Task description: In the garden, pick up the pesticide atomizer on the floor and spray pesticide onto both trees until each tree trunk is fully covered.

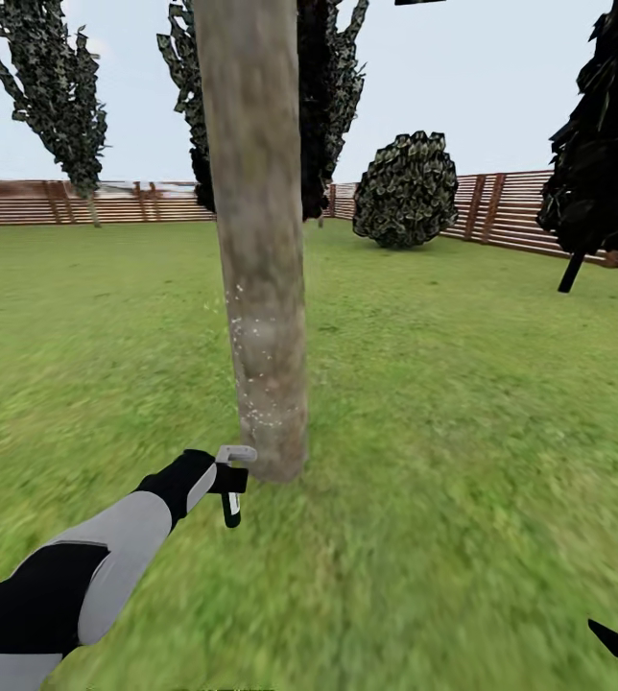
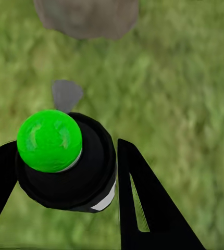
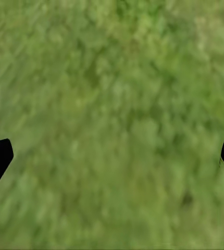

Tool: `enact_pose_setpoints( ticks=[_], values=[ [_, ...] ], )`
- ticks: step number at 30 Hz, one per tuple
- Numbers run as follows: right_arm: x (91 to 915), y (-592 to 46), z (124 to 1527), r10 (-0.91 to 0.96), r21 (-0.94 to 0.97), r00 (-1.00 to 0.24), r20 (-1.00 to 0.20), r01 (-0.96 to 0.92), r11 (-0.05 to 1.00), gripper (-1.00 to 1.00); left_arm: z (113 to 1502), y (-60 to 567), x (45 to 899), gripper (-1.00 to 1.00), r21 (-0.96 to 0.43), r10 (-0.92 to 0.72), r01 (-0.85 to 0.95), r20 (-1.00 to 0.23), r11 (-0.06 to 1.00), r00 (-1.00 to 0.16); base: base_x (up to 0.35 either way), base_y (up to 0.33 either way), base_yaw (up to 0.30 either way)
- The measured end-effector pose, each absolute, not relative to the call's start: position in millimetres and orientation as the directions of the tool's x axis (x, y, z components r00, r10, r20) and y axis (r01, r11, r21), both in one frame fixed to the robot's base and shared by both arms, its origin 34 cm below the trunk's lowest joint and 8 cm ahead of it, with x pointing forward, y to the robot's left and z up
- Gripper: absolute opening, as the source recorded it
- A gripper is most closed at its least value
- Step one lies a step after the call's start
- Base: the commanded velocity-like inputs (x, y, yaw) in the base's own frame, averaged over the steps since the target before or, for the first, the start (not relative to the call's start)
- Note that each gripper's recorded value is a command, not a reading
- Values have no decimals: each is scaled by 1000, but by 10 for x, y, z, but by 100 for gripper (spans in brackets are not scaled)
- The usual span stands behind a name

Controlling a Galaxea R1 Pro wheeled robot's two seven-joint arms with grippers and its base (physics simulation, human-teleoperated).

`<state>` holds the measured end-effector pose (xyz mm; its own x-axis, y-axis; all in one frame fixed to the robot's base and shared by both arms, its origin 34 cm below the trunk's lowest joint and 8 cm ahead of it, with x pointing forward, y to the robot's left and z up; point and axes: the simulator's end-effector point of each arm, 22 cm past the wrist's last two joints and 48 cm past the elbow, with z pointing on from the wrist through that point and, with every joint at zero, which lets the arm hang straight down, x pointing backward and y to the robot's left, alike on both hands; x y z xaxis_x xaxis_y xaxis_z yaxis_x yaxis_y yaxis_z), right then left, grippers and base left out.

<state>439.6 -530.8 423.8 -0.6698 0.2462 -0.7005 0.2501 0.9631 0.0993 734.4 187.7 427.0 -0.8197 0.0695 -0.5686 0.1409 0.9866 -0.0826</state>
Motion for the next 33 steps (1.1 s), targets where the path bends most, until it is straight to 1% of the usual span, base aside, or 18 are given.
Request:
enact_pose_setpoints(
  ticks=[4, 11, 14, 19, 33],
  values=[
    [4396, -5308, 4238, 246, 99, -670, -701, 250, 963, 100, 4268, 1877, 7343, -100, -82, 70, 141, -568, 987, -820, 44, -343, 201],
    [4397, -5308, 4238, 246, 99, -670, -701, 250, 963, 100, 4268, 1877, 7343, -100, -82, 70, 141, -568, 987, -820, 113, -343, 22],
    [4397, -5308, 4238, 246, 99, -670, -701, 250, 963, 100, 4267, 1873, 7341, -100, -83, 70, 141, -568, 986, -820, 133, -342, 130],
    [4396, -5308, 4237, 246, 99, -670, -701, 250, 963, 100, 4270, 1856, 7342, -100, -84, 71, 143, -569, 986, -820, 89, -342, 239],
    [4397, -5308, 4238, 246, 99, -670, -701, 250, 963, 100, 4270, 1852, 7341, -100, -85, 70, 143, -568, 986, -820, 2, -344, 254]
  ],
)
